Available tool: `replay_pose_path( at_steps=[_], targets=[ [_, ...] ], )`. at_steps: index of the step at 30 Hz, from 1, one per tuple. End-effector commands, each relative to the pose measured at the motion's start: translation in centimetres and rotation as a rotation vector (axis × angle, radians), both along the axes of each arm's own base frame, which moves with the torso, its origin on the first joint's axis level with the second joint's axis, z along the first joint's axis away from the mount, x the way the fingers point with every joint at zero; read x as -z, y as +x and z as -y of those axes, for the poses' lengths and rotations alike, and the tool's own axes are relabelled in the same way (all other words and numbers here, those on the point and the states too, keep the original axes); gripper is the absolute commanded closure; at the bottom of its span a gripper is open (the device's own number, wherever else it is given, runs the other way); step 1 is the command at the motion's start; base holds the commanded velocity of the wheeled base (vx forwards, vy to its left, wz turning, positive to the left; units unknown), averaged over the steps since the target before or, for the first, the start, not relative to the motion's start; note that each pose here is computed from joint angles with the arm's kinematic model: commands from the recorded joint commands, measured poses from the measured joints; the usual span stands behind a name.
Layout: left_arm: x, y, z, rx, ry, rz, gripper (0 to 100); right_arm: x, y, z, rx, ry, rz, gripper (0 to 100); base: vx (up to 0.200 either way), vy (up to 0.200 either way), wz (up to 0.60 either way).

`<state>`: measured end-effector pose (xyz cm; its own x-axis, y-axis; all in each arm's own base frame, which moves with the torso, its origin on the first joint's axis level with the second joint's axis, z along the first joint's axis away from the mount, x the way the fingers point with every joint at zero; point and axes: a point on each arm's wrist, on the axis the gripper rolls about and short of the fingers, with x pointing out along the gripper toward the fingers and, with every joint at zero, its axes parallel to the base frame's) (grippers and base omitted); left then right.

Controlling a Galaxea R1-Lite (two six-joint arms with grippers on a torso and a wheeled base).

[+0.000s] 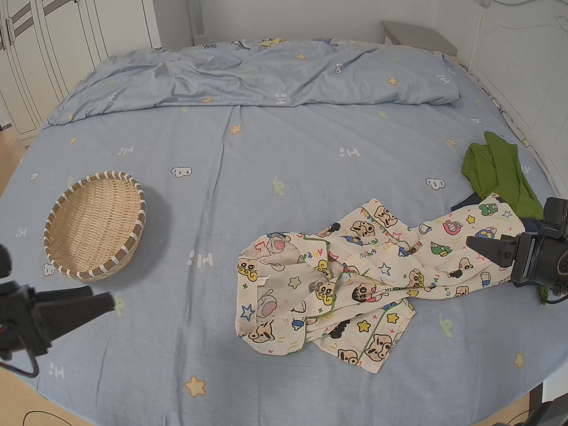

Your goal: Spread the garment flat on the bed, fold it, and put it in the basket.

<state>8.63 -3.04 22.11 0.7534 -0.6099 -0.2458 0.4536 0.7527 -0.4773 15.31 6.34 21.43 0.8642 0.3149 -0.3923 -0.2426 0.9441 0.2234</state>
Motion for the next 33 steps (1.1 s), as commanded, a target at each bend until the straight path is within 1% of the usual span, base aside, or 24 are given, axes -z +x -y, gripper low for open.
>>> replay_pose_path(
  at_steps=[1,3,4,5,6,9,18,25,28,29,33],
  targets=[
    [6.3,14.2,9.6,0.292,0.097,-0.459,0,1.0,0.0,0.1,-0.009,-0.055,-0.012,0,0.000,0.000,0.00],
    [7.9,14.6,10.1,0.331,0.168,-0.464,0,1.1,0.1,0.1,-0.010,-0.061,-0.014,0,0.000,0.000,0.00],
    [8.3,14.6,10.3,0.341,0.187,-0.467,0,1.1,0.1,0.2,-0.008,-0.061,-0.014,0,0.000,0.000,0.00],
    [9.9,14.6,10.5,0.382,0.247,-0.471,0,1.1,0.1,0.3,-0.001,-0.062,-0.012,0,0.000,0.000,0.00],
    [10.7,14.7,10.6,0.401,0.277,-0.473,0,1.1,0.1,0.3,-0.002,-0.063,-0.010,0,0.000,0.000,0.00],
    [11.9,15.3,11.0,0.419,0.325,-0.473,0,1.2,0.1,0.3,-0.002,-0.062,-0.009,0,0.000,0.000,0.00],
    [12.0,15.7,11.4,0.342,0.401,-0.443,0,1.1,0.1,0.3,-0.001,-0.060,-0.003,0,0.000,0.000,0.00],
    [10.7,17.0,12.0,0.328,0.402,-0.375,0,0.7,-0.3,0.4,-0.001,-0.050,0.021,0,0.000,0.000,0.00],
    [11.1,17.2,12.1,0.330,0.406,-0.384,0,0.7,-0.3,0.4,-0.001,-0.050,0.021,0,0.000,0.000,0.00],
    [11.8,17.6,12.4,0.334,0.416,-0.398,0,0.7,-0.3,0.4,0.000,-0.049,0.021,0,0.000,0.000,0.00],
    [12.7,18.3,13.1,0.348,0.428,-0.414,0,0.8,-0.3,0.4,-0.002,-0.050,0.020,0,0.000,0.000,0.00]
  ],
)
